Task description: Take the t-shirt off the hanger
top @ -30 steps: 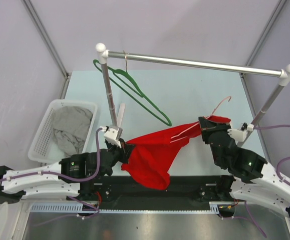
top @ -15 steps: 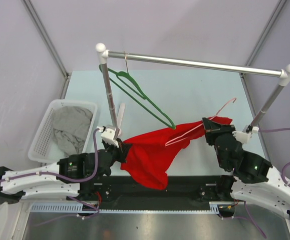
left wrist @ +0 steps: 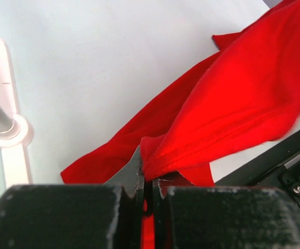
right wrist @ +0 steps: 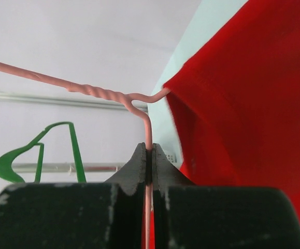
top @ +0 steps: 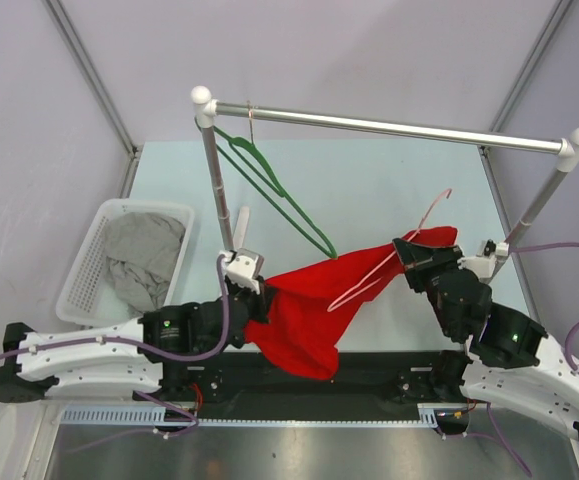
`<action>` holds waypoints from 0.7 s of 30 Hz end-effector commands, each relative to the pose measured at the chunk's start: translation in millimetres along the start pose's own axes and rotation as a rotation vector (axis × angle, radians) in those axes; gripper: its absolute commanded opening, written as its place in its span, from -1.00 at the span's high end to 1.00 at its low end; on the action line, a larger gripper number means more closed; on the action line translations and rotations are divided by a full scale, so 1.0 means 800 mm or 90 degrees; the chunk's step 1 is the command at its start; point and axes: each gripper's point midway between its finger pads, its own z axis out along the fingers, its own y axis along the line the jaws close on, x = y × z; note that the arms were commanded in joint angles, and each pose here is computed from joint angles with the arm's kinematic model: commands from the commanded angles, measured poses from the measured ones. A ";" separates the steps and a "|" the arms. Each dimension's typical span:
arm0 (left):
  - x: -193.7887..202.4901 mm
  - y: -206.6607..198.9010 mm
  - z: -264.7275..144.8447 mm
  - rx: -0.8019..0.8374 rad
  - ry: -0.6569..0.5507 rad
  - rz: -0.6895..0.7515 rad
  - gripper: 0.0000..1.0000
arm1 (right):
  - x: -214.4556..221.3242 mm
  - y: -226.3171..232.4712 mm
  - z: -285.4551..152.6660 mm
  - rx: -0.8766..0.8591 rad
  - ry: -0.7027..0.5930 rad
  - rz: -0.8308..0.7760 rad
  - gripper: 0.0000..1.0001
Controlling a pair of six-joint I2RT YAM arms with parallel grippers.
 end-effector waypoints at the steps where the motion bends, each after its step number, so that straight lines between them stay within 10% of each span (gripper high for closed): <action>1: -0.043 -0.039 0.006 0.048 -0.046 -0.017 1.00 | -0.003 0.034 -0.015 -0.045 0.035 0.043 1.00; 21: -0.022 -0.062 0.024 0.062 -0.009 0.000 0.99 | 0.051 0.102 -0.049 -0.141 0.235 0.173 1.00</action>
